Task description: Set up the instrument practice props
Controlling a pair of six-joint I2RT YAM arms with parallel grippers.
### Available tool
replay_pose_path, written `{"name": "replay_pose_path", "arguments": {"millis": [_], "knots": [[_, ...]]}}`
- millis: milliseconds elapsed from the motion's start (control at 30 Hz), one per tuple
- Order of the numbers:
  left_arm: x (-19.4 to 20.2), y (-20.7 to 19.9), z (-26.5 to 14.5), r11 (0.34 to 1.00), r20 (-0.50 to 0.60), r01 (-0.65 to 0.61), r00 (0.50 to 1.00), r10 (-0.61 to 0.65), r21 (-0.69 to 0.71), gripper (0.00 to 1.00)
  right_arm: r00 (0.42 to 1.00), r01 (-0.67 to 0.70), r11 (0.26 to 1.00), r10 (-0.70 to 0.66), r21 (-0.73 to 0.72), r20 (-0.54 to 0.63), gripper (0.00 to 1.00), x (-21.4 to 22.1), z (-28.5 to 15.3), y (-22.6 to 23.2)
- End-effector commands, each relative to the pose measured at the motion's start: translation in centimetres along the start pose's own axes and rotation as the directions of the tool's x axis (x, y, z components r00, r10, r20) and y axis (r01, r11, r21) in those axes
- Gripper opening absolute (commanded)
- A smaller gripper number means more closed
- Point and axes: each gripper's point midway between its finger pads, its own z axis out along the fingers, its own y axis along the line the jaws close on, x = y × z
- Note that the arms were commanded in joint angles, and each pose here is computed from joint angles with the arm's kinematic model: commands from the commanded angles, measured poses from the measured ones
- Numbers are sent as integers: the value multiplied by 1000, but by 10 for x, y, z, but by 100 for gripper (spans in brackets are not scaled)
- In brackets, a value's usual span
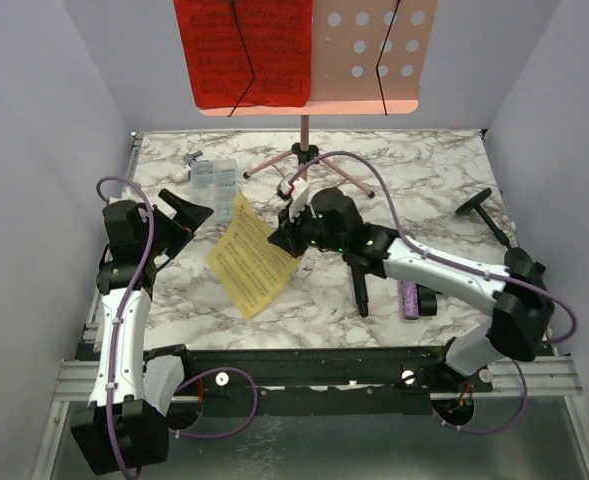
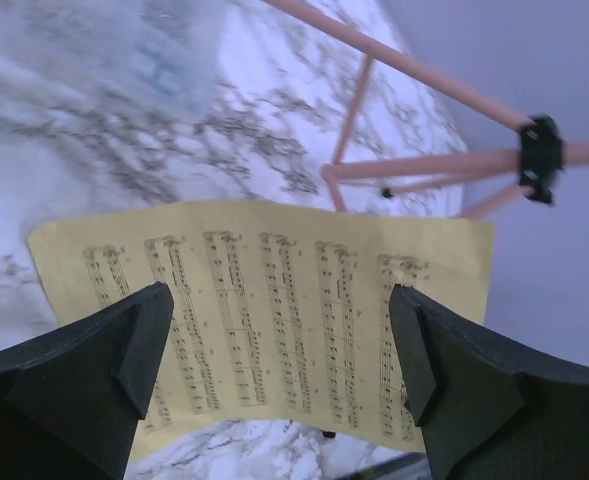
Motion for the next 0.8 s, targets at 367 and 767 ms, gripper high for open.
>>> {"name": "replay_pose_path", "arguments": {"millis": [367, 767], "knots": [[151, -151, -148, 227, -64, -170, 650, 757, 959, 99, 977, 162, 729, -212, -665, 5, 1, 15, -230, 127], [179, -150, -183, 107, -79, -19, 552, 830, 994, 93, 963, 173, 949, -108, -262, 246, 1, -37, -230, 71]]}}
